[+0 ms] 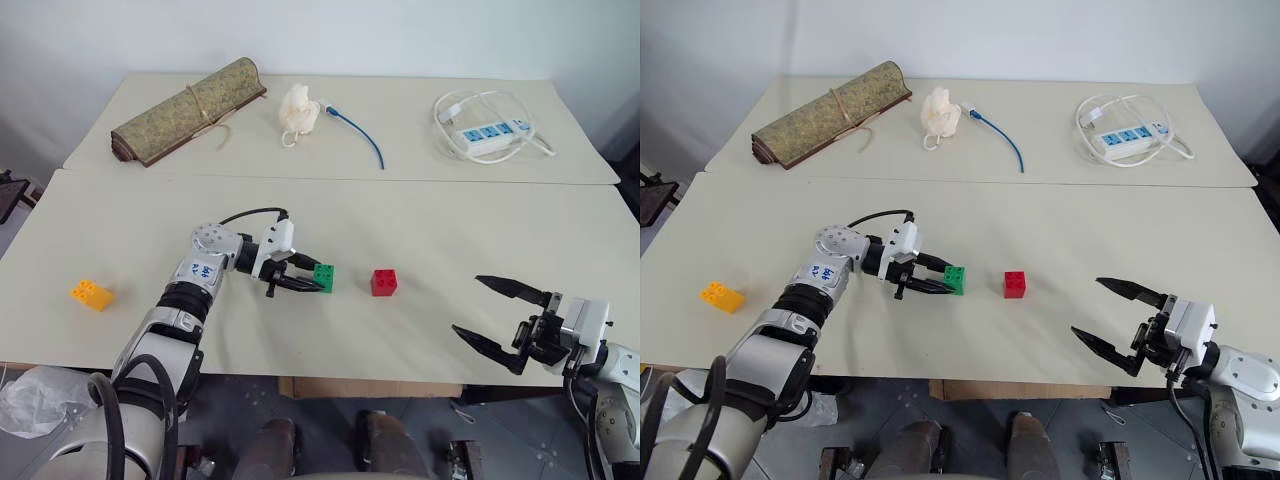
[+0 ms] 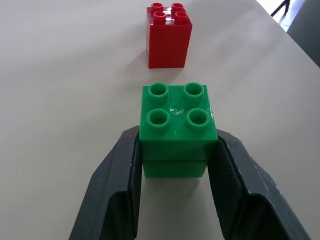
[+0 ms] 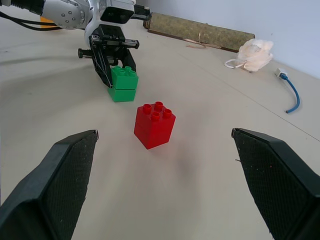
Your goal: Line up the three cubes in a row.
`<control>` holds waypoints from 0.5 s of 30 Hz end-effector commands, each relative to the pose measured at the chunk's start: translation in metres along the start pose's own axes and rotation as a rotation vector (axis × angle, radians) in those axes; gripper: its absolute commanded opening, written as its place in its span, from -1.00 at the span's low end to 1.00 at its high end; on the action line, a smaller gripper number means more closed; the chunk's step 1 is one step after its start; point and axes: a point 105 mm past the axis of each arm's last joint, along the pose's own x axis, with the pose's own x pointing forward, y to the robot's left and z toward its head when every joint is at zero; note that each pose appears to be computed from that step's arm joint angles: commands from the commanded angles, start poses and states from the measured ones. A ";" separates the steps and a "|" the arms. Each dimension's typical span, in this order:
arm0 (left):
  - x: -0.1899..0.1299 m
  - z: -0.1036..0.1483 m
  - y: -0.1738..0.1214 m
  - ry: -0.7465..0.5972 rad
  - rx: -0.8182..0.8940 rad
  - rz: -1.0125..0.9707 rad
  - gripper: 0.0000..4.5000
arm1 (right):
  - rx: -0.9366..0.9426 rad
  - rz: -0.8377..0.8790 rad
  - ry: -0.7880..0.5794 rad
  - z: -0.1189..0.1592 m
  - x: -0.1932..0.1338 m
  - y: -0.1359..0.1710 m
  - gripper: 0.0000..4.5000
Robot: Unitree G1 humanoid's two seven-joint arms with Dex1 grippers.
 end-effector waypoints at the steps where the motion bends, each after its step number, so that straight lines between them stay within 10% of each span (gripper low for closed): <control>1: -0.001 0.000 -0.002 0.017 -0.016 -0.020 -0.01 | -0.036 -0.002 -0.024 0.010 0.001 -0.005 1.00; 8: -0.018 0.013 0.003 -0.036 0.047 0.070 0.94 | -0.032 0.026 -0.047 0.008 0.010 -0.007 1.00; 15: -0.107 0.023 -0.023 -0.123 0.082 0.410 0.94 | 0.023 0.166 -0.124 0.013 0.039 0.001 1.00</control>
